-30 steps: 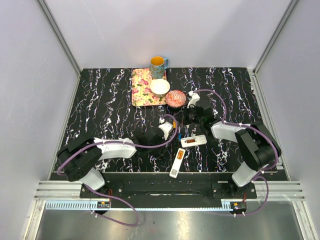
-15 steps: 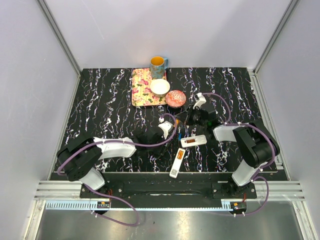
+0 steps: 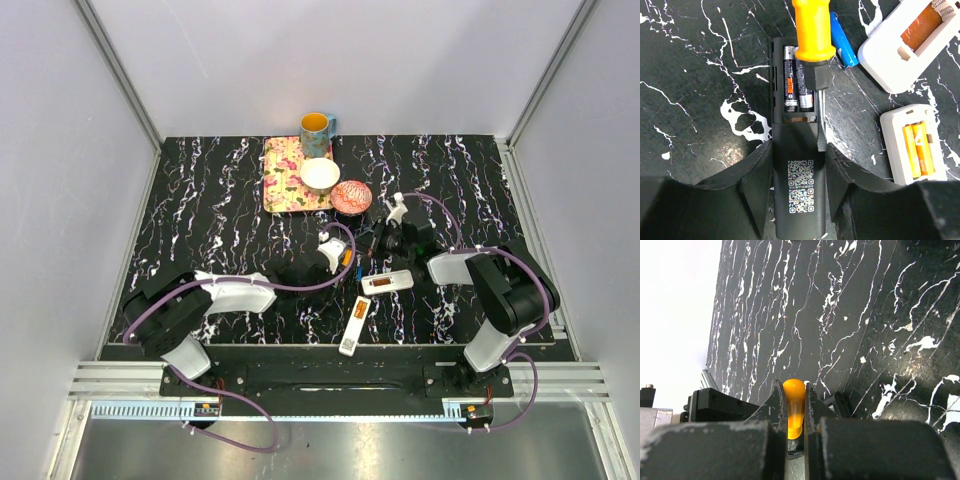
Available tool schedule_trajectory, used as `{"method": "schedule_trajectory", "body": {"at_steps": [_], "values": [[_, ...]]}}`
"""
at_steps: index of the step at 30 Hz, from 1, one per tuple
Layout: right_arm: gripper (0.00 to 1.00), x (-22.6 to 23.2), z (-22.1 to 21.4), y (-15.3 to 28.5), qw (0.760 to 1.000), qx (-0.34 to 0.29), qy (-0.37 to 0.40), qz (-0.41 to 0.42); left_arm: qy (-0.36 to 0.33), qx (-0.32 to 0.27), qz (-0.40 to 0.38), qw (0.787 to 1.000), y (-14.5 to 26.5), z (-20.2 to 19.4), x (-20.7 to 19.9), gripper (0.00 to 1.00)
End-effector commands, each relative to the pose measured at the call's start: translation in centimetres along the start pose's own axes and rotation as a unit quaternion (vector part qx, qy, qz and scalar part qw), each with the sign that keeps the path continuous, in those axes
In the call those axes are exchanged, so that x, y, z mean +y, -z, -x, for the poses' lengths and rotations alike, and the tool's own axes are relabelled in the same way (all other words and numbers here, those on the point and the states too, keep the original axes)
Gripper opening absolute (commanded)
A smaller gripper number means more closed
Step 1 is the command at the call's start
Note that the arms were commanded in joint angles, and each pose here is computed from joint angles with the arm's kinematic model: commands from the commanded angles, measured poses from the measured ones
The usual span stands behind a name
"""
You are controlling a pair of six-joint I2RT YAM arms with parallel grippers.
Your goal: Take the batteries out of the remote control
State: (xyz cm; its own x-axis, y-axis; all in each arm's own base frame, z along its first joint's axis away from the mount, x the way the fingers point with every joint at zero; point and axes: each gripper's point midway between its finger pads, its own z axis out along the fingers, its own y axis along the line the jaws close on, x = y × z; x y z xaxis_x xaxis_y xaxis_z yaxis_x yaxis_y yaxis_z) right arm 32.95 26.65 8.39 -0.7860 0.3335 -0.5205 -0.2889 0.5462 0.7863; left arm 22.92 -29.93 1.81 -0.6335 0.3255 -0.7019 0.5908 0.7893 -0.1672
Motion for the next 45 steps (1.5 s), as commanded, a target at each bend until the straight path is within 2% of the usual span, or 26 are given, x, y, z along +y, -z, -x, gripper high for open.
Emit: {"method": "schedule_trajectory", "body": {"at_steps": [1, 6, 23, 33, 39, 45], "values": [[0.00, 1.4, 1.2, 0.6, 1.000, -0.011, 0.013, 0.018, 0.002, 0.090, 0.045, 0.995, 0.0, -5.4, 2.5, 0.00], [0.00, 1.8, 2.9, 1.1, 0.999, -0.033, 0.033, 0.013, 0.001, 0.092, 0.045, 0.995, -0.1, -5.4, 2.5, 0.00], [0.00, -1.1, 6.7, 1.5, 0.984, -0.086, 0.119, -0.098, -0.003, 0.097, 0.034, 0.995, -0.2, -5.5, 2.1, 0.00], [0.00, -0.5, 9.2, 1.1, 0.979, -0.129, 0.115, -0.104, -0.002, 0.100, 0.031, 0.995, -0.3, -5.7, 2.0, 0.00], [0.00, -1.7, 8.9, 0.6, 0.978, -0.121, 0.118, -0.121, -0.005, 0.100, 0.029, 0.995, -0.5, -5.6, 1.9, 0.00], [0.00, -1.2, 7.7, 0.2, 0.984, -0.098, 0.110, -0.096, -0.005, 0.103, 0.027, 0.994, -0.5, -5.8, 1.8, 0.00]]}}
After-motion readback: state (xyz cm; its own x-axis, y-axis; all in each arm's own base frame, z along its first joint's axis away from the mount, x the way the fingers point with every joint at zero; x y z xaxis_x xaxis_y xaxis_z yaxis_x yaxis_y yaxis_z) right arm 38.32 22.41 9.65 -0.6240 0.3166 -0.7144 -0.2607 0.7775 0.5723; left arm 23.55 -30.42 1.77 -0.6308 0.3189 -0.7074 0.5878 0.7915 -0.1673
